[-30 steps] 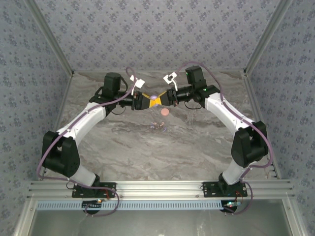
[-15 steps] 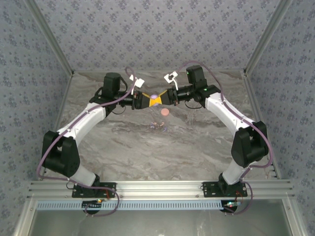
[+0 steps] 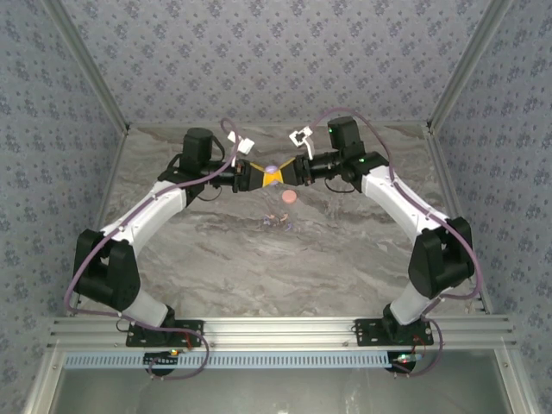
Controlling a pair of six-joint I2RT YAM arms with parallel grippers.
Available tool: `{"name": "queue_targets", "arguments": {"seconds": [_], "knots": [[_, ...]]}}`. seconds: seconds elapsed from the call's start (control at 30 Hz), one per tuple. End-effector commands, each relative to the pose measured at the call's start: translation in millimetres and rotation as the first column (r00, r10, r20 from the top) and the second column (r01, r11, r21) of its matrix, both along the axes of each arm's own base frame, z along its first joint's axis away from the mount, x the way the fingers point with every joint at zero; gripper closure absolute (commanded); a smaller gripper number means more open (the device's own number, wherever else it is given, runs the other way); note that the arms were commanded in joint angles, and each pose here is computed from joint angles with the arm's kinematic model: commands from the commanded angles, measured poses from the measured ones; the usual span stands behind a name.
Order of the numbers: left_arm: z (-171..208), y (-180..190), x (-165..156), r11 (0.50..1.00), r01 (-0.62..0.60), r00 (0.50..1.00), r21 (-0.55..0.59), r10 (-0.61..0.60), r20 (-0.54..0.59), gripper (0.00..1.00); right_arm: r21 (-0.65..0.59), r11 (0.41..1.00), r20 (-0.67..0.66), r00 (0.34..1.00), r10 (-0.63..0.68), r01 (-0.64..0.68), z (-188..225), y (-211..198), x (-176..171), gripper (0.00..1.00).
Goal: Insert the wireless bluetooth earbuds into the charging case
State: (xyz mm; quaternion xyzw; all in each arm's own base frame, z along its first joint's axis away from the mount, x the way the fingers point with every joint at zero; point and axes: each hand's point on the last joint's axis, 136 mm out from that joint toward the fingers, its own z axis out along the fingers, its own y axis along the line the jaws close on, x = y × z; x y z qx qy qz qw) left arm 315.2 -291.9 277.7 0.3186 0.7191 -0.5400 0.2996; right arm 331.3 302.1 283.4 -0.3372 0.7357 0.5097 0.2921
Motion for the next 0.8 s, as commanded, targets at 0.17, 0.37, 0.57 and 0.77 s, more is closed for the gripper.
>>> {"name": "queue_targets", "arguments": {"seconds": [0.17,0.37,0.57,0.77], "knots": [[11.8,2.2,5.4,1.000,-0.020,0.992,0.024,0.017,0.127,0.98,-0.036,0.995,0.091,0.992,-0.088,0.092,17.3,-21.0,2.5,0.62],[17.9,1.7,0.8,1.000,0.011,0.968,-0.001,-0.011,0.250,1.00,-0.062,0.994,0.107,0.991,-0.081,0.088,18.8,-27.4,-4.0,0.60],[23.7,2.7,-23.0,0.997,0.075,0.859,0.005,-0.067,0.507,1.00,-0.118,0.992,0.120,0.992,-0.037,0.051,14.3,-24.1,-18.4,0.55],[26.6,6.4,-30.5,0.998,0.055,0.792,0.015,-0.052,0.609,1.00,-0.136,0.991,0.138,0.990,0.021,-0.002,14.3,-16.3,-32.4,0.52]]}}
